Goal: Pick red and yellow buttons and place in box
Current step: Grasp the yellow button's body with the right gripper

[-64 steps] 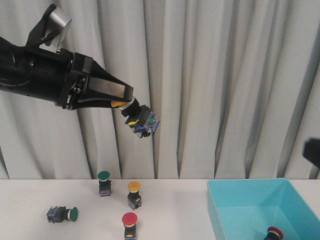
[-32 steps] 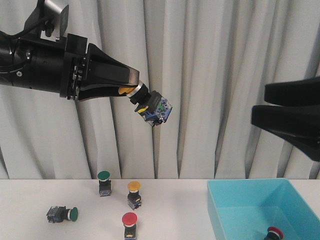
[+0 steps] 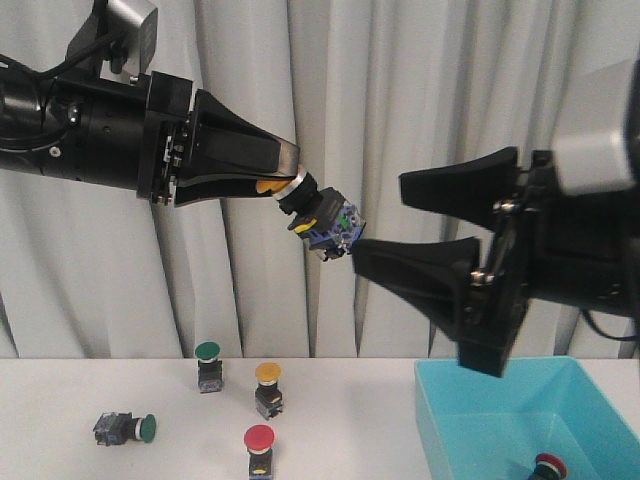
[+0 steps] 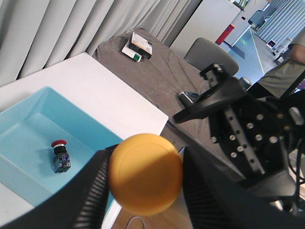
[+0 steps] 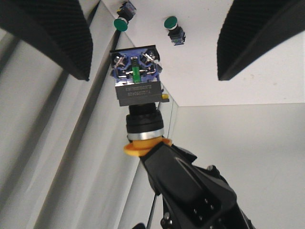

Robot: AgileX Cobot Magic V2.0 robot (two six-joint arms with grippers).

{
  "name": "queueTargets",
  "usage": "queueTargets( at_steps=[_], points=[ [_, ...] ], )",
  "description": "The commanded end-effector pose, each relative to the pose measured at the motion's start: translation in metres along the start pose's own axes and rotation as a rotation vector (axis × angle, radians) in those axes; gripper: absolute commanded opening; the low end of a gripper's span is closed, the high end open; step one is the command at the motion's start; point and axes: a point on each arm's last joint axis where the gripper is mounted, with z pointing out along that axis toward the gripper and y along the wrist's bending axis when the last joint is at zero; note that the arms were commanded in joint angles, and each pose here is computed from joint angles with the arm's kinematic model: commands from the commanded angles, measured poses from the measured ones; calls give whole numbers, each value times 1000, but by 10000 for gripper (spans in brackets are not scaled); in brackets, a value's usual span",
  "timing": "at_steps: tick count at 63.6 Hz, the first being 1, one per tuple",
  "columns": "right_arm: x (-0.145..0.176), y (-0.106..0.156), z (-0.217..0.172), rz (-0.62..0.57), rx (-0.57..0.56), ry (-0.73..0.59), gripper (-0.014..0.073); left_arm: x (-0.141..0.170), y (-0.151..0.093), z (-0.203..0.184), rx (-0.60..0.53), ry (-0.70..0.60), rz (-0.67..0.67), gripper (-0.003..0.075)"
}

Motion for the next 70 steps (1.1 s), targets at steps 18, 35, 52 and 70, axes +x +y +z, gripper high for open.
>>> queueTargets(
  at_steps=[18, 35, 52, 70],
  points=[
    [-12, -7, 15, -33, 103, -41, 534, -10, -32, -13, 72, -80, 40, 41],
    [-18, -15, 29, -10, 38, -47, 534, -10, -32, -13, 72, -80, 40, 41],
    [-6, -19, 39, 1, 16, -9, 531, -10, -32, -13, 72, -80, 41, 41],
    [-5, -19, 40, -3, 14, -7, 529, -10, -32, -13, 72, -80, 41, 41]
  ],
)
